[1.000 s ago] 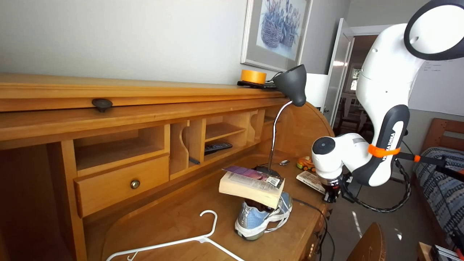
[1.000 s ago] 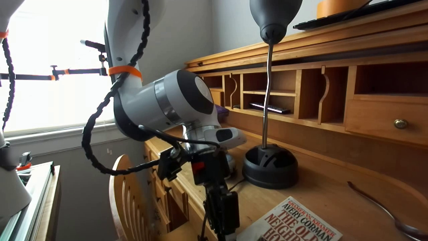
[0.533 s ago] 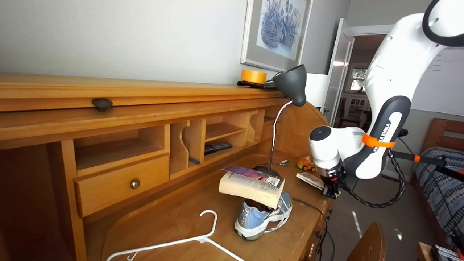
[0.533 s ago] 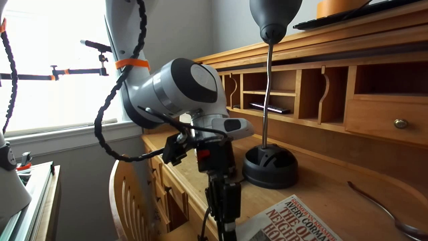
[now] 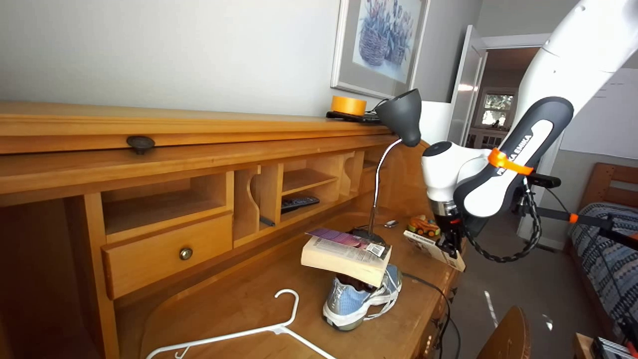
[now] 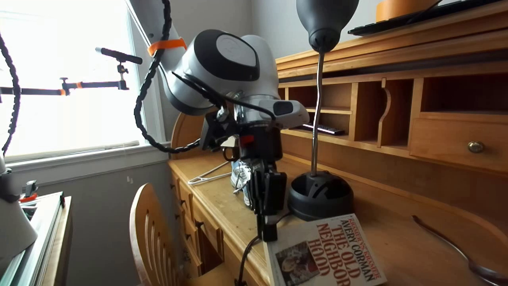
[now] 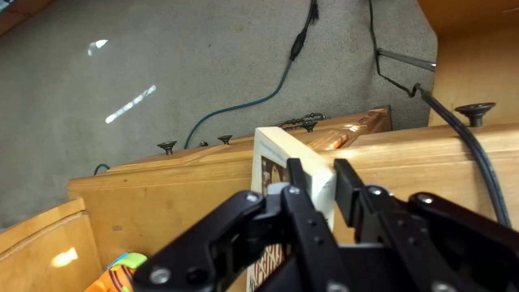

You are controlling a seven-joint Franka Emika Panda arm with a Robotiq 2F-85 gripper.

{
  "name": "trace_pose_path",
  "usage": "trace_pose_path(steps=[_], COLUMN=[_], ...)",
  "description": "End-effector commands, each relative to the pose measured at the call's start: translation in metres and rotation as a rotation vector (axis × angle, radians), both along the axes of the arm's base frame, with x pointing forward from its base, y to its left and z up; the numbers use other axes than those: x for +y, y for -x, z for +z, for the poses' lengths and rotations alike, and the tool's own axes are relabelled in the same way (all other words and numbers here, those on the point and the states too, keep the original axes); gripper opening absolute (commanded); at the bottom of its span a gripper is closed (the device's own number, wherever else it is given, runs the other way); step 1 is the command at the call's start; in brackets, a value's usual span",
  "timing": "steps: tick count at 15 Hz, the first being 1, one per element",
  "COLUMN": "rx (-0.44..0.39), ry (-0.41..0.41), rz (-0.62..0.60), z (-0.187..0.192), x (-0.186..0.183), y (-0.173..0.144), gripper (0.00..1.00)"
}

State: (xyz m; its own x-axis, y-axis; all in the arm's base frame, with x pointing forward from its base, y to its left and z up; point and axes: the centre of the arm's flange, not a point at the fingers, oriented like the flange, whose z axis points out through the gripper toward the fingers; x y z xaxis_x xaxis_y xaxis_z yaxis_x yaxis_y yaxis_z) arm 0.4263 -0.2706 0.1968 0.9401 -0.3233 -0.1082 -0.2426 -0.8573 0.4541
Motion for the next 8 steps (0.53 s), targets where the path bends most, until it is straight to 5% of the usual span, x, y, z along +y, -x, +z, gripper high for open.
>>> trace_pose_path(steps=[1, 7, 8], rx=[-0.006, -0.04, -0.043], ry=[-0.062, -0.071, -0.075], rz=[-0.029, -0.046, -0.042], z=[0.036, 0.056, 0.055], x=[0.004, 0.004, 0.005], y=[-0.001, -0.003, -0.001], gripper=[0.06, 0.06, 0.41])
